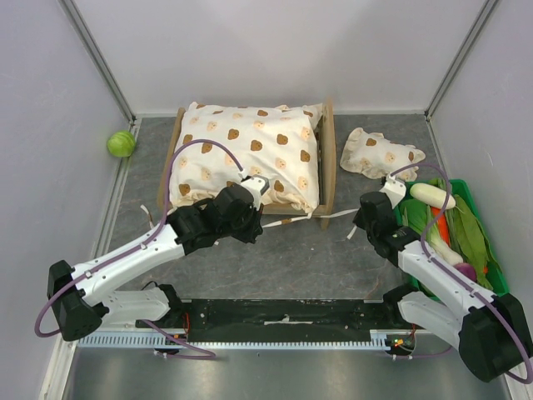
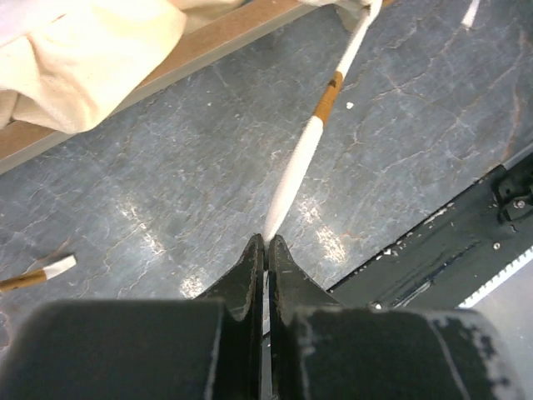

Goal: Set up the pet bed

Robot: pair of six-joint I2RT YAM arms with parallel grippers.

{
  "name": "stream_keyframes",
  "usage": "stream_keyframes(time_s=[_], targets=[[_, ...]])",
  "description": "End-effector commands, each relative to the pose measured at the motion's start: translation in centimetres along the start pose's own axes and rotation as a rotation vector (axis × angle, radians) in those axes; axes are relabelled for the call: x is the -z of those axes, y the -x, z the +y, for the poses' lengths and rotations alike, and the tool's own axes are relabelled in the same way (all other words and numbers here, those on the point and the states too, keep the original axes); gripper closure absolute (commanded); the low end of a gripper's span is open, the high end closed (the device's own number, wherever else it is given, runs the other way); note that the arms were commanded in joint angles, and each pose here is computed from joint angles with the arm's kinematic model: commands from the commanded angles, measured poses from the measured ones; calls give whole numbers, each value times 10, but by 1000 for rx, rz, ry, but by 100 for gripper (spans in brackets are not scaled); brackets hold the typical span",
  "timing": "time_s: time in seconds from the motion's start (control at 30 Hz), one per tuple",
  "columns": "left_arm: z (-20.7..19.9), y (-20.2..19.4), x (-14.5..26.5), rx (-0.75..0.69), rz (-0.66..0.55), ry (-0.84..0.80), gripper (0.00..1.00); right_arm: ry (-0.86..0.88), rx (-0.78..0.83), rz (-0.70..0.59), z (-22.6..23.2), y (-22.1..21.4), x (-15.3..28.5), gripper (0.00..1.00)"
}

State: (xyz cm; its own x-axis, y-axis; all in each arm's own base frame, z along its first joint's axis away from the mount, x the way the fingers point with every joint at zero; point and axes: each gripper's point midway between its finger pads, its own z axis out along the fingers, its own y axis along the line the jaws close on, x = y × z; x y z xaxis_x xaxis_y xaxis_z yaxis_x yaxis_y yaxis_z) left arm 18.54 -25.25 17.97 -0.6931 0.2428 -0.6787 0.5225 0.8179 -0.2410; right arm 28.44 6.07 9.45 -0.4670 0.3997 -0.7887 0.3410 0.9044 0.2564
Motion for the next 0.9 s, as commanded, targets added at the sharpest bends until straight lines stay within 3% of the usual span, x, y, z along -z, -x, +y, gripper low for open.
stream_keyframes(time_s=[0.0,0.2,0.33,0.4,0.43,0.47,0.53,0.67,0.87], targets=[[31,-14,16,-37,40,140,98,-124,-14,-106,-22,34,-1,100],[20,-14,0,-32,60,94,98,-88,16,-105,-19,40,5,100],[-8,-11,-11,-19,44,-54,95,220,88,5,27,16,16,97],[-8,-9,-14,-6,30,-53,71,266,88,53,27,-2,21,86],[-4,-11,-15,-2,41,-29,59,309,91,82,31,-9,26,66],[0,-12,-15,3,48,-3,53,319,80,77,30,-9,32,58],[10,-13,-8,2,52,48,37,320,77,87,26,-10,41,45],[22,2,19,21,-26,105,9,370,36,-30,36,37,73,27],[47,32,60,104,-188,180,4,474,63,-54,78,88,97,26]])
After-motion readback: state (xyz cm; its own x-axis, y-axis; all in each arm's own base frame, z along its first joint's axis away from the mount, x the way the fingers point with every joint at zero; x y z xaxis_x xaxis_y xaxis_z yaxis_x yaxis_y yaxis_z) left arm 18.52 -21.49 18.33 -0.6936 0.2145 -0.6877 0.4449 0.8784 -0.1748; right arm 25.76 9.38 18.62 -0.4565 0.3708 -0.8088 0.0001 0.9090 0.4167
